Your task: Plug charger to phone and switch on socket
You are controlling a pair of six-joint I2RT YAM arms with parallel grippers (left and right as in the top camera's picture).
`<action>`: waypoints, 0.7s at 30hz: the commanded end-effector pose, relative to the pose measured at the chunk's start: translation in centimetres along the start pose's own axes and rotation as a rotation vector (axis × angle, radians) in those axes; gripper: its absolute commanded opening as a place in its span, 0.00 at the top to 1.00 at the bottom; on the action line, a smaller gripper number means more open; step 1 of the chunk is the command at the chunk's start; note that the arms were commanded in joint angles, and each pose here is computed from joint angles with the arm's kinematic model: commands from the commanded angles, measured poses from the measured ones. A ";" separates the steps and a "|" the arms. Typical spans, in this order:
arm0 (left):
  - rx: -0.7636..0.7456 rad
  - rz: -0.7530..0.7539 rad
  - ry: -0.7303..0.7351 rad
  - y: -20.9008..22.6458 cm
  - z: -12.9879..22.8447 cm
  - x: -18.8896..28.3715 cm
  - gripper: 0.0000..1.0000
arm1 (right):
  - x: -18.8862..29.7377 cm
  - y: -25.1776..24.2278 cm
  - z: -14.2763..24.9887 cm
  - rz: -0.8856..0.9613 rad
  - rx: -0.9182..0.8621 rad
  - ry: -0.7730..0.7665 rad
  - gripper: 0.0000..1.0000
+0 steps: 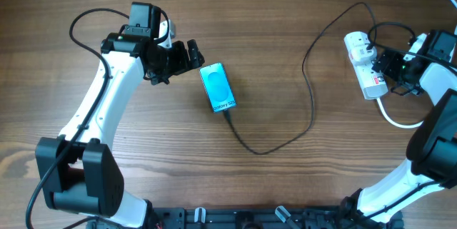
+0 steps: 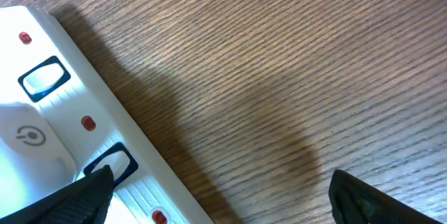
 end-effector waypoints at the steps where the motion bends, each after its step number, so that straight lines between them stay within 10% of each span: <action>1: -0.008 -0.003 -0.016 0.0 0.0 0.4 0.00 | -1.0 0.7 0.8 -0.152 -0.014 0.022 0.00; 21: -0.008 -0.003 -0.016 0.0 0.0 0.4 0.00 | -1.0 -0.8 1.0 -0.073 -0.002 0.024 0.03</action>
Point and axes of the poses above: each gripper's point midway between its finger pads, its own x axis back along the fingers, its own y axis along the line the jaws close on, z = x × y, the point moved 10 cm from there along x, back along the fingers, and after that the axes turned 6 degrees about x, right-handed, at the moved point
